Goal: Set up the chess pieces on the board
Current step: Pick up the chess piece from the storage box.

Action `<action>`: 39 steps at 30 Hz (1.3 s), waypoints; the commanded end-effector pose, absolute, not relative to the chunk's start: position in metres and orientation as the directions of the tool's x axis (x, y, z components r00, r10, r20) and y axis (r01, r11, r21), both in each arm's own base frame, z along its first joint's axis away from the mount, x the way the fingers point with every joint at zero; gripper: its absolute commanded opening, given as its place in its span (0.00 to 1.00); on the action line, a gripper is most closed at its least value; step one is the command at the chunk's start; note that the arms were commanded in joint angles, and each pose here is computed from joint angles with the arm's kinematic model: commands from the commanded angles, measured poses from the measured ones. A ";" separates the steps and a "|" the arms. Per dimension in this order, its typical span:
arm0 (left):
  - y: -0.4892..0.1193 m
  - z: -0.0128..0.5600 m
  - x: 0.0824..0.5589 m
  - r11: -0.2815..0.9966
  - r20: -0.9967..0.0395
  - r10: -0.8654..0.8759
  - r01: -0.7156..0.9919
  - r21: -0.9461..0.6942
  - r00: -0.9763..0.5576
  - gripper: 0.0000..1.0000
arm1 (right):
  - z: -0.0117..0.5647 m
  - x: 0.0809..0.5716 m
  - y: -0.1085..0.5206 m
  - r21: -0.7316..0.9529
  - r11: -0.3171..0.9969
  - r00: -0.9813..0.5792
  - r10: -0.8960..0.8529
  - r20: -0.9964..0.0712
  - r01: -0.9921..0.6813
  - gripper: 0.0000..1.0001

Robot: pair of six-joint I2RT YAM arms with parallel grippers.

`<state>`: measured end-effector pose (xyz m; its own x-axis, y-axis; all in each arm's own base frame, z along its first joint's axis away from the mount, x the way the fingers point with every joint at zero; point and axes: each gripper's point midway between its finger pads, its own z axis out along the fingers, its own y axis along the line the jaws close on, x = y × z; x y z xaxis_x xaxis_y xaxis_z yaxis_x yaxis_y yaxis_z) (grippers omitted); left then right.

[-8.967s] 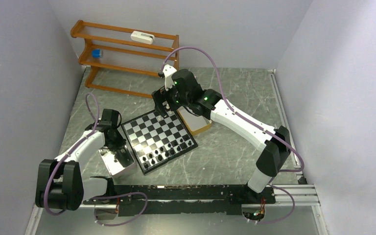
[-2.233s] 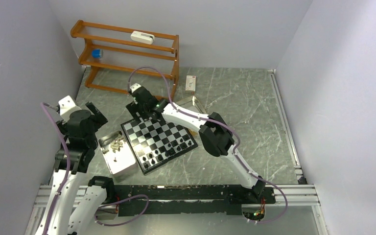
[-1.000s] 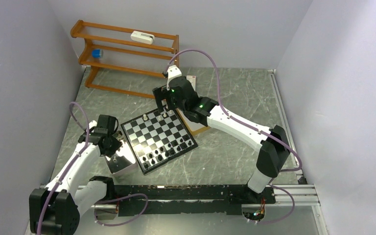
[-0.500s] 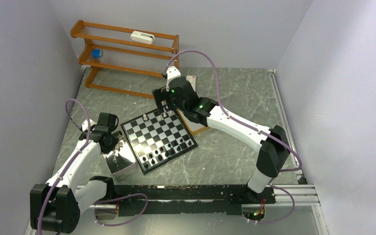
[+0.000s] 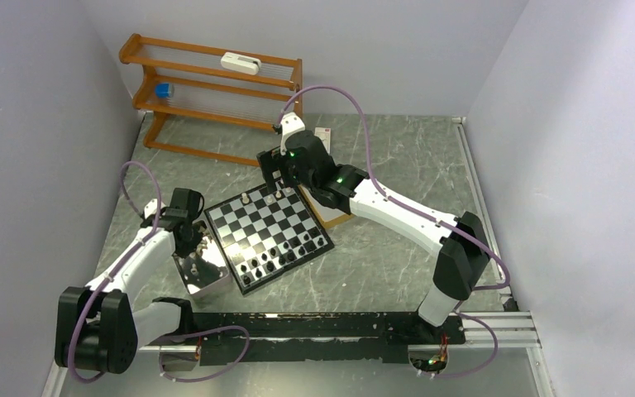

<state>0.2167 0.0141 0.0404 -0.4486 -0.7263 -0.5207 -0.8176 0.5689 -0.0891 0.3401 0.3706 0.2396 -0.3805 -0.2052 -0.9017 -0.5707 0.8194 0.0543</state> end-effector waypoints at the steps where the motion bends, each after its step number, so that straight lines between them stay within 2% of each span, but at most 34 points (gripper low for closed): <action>1: 0.018 0.038 0.221 0.565 -0.543 -0.720 -0.819 -0.098 -0.432 0.25 | 0.256 0.341 0.366 0.051 0.820 -0.347 -0.184 -0.919 -0.570 1.00; 20: 0.019 0.050 0.222 0.585 -0.538 -0.699 -0.809 -0.051 -0.471 0.29 | 0.251 0.344 0.370 0.036 0.816 -0.355 -0.210 -0.911 -0.577 1.00; 39: 0.017 0.030 0.209 0.583 -0.500 -0.706 -0.812 -0.009 -0.502 0.25 | 0.248 0.343 0.375 0.046 0.806 -0.361 -0.212 -0.908 -0.590 1.00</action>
